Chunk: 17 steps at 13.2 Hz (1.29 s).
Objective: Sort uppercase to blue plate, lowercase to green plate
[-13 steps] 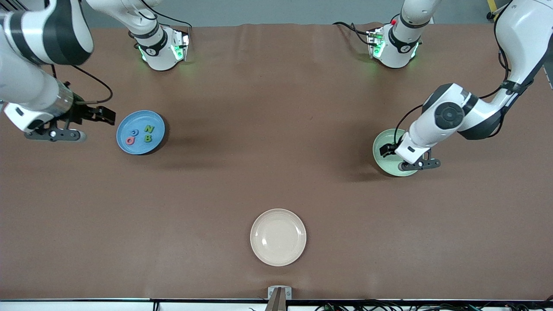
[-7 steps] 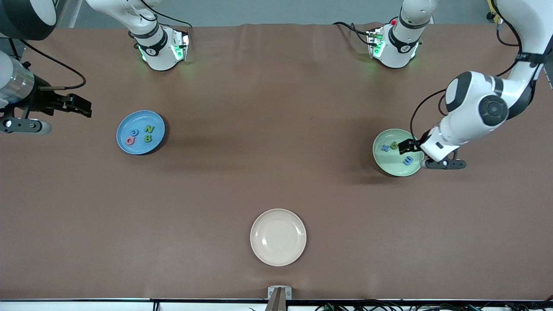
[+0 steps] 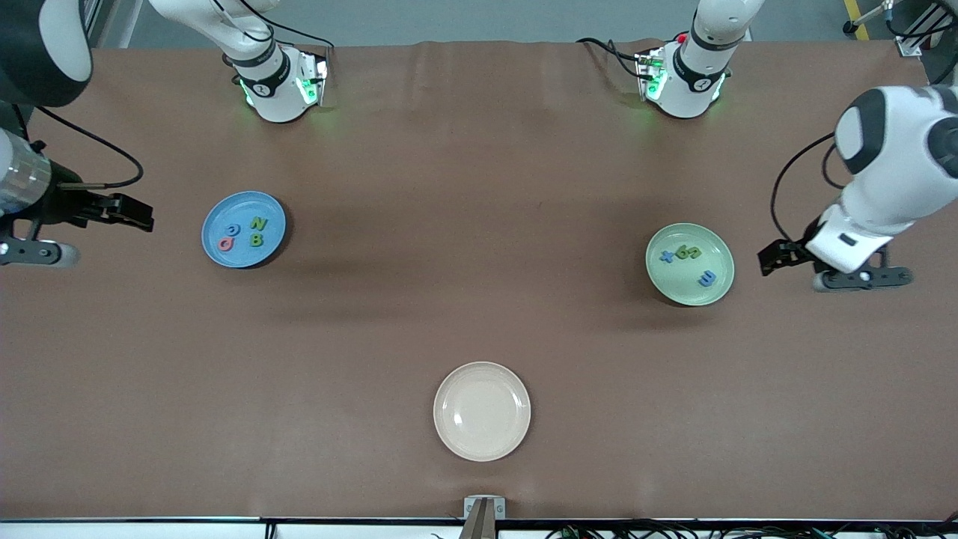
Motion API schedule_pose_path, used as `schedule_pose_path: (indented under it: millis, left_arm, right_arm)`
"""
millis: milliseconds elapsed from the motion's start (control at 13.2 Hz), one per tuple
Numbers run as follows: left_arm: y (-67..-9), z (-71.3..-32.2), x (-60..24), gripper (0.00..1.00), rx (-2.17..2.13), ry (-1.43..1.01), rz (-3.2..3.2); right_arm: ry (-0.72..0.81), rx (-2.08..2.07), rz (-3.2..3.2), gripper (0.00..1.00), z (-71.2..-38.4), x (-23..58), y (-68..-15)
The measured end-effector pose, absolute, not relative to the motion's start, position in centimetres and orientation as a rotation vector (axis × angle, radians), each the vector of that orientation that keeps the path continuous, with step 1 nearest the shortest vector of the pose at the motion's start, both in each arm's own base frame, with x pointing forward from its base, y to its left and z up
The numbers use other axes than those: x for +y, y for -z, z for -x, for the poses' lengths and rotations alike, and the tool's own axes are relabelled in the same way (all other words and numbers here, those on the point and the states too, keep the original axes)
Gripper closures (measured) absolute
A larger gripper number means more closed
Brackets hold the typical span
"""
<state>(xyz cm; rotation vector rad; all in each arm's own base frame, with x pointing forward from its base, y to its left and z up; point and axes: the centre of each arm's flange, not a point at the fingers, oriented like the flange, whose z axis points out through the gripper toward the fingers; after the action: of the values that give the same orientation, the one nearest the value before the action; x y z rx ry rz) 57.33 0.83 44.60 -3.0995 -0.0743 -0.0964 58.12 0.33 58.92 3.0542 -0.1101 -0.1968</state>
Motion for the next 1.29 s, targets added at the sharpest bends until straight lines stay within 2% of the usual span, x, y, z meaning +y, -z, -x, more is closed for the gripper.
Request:
schedule_pose_path:
  millis: [228, 684, 1293]
  left_arm:
    - [-52.0, -58.1, 1.3, 0.01, -0.136, 0.073, 3.124]
    - [-60.9, -57.3, 2.1, 0.01, -0.18, 0.031, 3.148]
    - [-61.4, -57.2, 1.7, 0.01, -0.165, 0.01, 3.145]
  right_arm:
    - [0.224, -0.149, -3.111, 0.0, -57.8, -0.4, -59.6]
    - [0.265, -0.143, -3.144, 0.0, -57.6, 0.2, -59.4]
    - [0.208, -0.151, -3.156, 0.0, -56.2, -1.0, -61.8]
